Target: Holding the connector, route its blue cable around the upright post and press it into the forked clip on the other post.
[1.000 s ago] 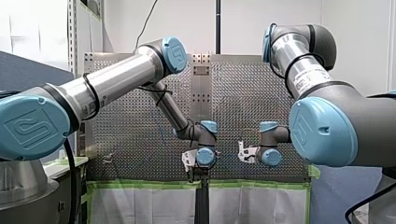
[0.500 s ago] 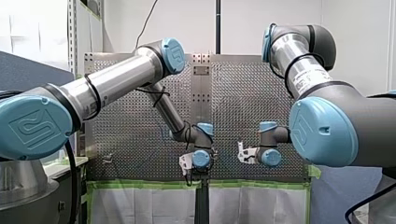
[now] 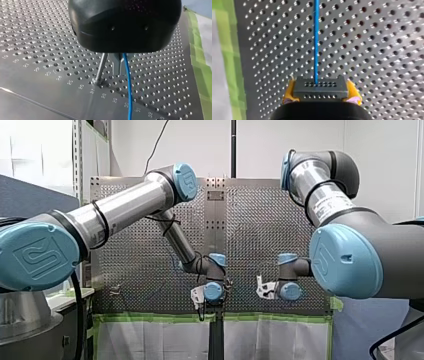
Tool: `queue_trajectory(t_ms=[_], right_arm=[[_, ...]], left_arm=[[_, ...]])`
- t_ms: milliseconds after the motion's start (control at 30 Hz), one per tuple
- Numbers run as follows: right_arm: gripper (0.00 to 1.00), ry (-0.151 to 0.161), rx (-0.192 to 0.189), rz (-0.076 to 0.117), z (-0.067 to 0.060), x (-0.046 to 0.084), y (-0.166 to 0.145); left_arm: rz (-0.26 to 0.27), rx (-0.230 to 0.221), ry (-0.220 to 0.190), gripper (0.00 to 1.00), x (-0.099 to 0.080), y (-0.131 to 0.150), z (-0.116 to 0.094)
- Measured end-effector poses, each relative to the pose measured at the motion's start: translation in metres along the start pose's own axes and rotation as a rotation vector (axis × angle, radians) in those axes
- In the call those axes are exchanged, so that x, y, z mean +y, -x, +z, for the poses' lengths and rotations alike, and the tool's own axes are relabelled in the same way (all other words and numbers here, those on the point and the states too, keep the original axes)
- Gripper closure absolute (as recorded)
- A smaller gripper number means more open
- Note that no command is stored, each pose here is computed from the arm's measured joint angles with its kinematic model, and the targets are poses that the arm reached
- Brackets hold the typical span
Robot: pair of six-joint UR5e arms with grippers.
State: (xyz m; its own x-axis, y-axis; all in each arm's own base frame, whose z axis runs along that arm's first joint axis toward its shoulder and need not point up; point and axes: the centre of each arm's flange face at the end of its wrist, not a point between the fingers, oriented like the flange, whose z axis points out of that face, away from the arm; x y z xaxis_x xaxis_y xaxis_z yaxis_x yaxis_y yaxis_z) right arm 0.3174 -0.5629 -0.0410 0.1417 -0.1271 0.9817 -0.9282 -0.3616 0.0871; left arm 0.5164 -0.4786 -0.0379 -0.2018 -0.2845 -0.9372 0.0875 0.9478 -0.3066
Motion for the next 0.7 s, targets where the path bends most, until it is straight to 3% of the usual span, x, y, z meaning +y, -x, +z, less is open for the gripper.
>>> queue_trajectory(t_ms=[433, 533, 600, 633, 700], right_arm=[[0.88, 0.010, -0.013, -0.002, 0.012, 0.003, -0.005], [0.88, 0.010, -0.013, -0.003, 0.012, 0.003, -0.005], [0.88, 0.009, -0.013, -0.003, 0.012, 0.003, -0.005], [0.88, 0.009, -0.013, -0.003, 0.012, 0.003, -0.005], [0.88, 0.008, -0.012, -0.004, 0.012, 0.003, -0.005]], left_arm=[[-0.022, -0.005, -0.038, 0.94, 0.008, 0.011, 0.019], [-0.016, -0.007, -0.034, 0.86, 0.011, 0.013, 0.021], [-0.007, -0.008, -0.029, 0.66, 0.012, 0.013, 0.022], [0.002, -0.010, -0.022, 0.66, 0.013, 0.014, 0.022], [0.016, -0.013, -0.010, 0.49, 0.015, 0.014, 0.022]])
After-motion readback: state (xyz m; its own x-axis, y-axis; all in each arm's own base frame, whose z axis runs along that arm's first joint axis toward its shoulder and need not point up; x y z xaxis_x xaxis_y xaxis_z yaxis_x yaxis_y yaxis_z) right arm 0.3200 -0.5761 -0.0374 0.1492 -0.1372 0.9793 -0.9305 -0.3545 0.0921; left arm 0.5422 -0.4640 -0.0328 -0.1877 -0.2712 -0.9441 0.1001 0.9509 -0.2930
